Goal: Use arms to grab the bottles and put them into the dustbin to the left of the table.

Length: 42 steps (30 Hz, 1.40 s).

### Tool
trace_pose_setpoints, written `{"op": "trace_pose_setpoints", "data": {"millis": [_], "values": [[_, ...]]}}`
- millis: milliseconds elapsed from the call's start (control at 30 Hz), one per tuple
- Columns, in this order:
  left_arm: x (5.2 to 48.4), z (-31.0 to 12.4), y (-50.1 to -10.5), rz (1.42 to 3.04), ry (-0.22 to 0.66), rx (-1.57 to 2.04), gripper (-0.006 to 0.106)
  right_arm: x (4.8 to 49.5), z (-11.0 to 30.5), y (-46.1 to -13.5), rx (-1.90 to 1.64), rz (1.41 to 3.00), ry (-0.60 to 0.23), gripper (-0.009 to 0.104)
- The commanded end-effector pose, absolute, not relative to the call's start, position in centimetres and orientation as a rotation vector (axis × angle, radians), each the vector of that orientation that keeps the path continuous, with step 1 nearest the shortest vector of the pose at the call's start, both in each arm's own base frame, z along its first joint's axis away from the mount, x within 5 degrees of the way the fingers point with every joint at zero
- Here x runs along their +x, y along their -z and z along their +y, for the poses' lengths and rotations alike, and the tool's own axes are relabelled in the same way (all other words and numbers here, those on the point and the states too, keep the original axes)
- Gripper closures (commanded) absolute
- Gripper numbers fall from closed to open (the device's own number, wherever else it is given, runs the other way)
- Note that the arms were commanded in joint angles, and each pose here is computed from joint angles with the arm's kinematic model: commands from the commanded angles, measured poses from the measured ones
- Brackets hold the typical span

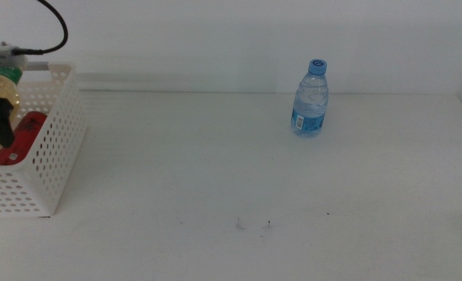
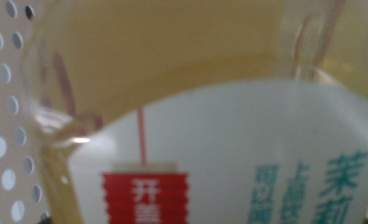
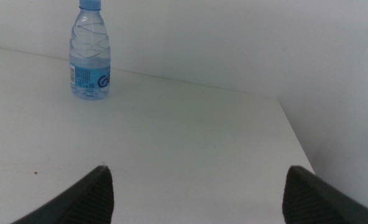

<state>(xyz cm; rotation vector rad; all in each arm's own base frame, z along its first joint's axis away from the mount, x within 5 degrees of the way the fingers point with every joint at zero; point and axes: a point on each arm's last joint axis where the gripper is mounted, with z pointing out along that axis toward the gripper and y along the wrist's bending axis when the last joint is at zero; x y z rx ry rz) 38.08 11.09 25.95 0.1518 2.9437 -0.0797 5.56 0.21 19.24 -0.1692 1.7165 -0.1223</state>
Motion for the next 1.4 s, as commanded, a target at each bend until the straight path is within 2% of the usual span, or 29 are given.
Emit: {"op": "trace_pose_setpoints", "data": {"millis": [0, 233, 333, 467, 500, 567, 733, 900, 1000, 1133, 1233, 1367], "values": [[38.4, 11.3, -26.8, 2.891, 0.064, 0.149, 0.077, 5.6, 0.1, -19.2, -0.170, 1.706, 0.137, 0.015], [38.7, 11.4, -26.3, 2.883, 0.056, 0.176, 0.077, 5.6, 0.1, -19.2, -0.170, 1.706, 0.137, 0.015], [38.9, 11.5, -26.4, 2.865, 0.044, 0.178, 0.069, 5.6, 0.1, -19.2, -0.170, 1.706, 0.137, 0.015], [38.8, 11.4, -26.4, 2.868, 0.046, 0.179, 0.041, 5.6, 0.1, -19.2, -0.170, 1.706, 0.137, 0.015], [38.8, 11.4, -26.4, 2.869, 0.048, 0.192, 0.019, 5.6, 0.1, -19.2, -0.170, 1.706, 0.137, 0.015], [38.8, 11.3, -26.4, 2.869, 0.062, 0.192, 0.006, 5.6, 0.1, -19.2, -0.170, 1.706, 0.137, 0.015], [38.7, 10.4, -27.1, 2.869, 0.105, 0.171, 0.007, 5.6, 0.1, -19.2, -0.170, 1.706, 0.137, 0.015], [37.8, 7.9, -30.8, 2.797, 0.077, 0.191, 0.007, 5.6, 0.1, -19.2, -0.170, 1.706, 0.137, 0.015], [36.8, 5.5, -33.9, 2.701, 0.076, 0.227, 0.007, 5.6, 0.1, -19.2, -0.170, 1.706, 0.137, 0.015], [34.2, 0.8, -38.1, 2.518, 0.153, 0.343, 0.007, 5.6, 0.1, -19.2, -0.170, 1.706, 0.137, 0.015], [31.8, -2.5, -39.9, 2.356, 0.224, 0.407, 0.007, 5.6, 0.1, -19.2, -0.170, 1.706, 0.137, 0.015], [27.8, -6.5, -40.4, 2.209, 0.276, 0.513, 0.007, 5.6, 0.1, -19.2, -0.170, 1.706, 0.137, 0.015]]}}
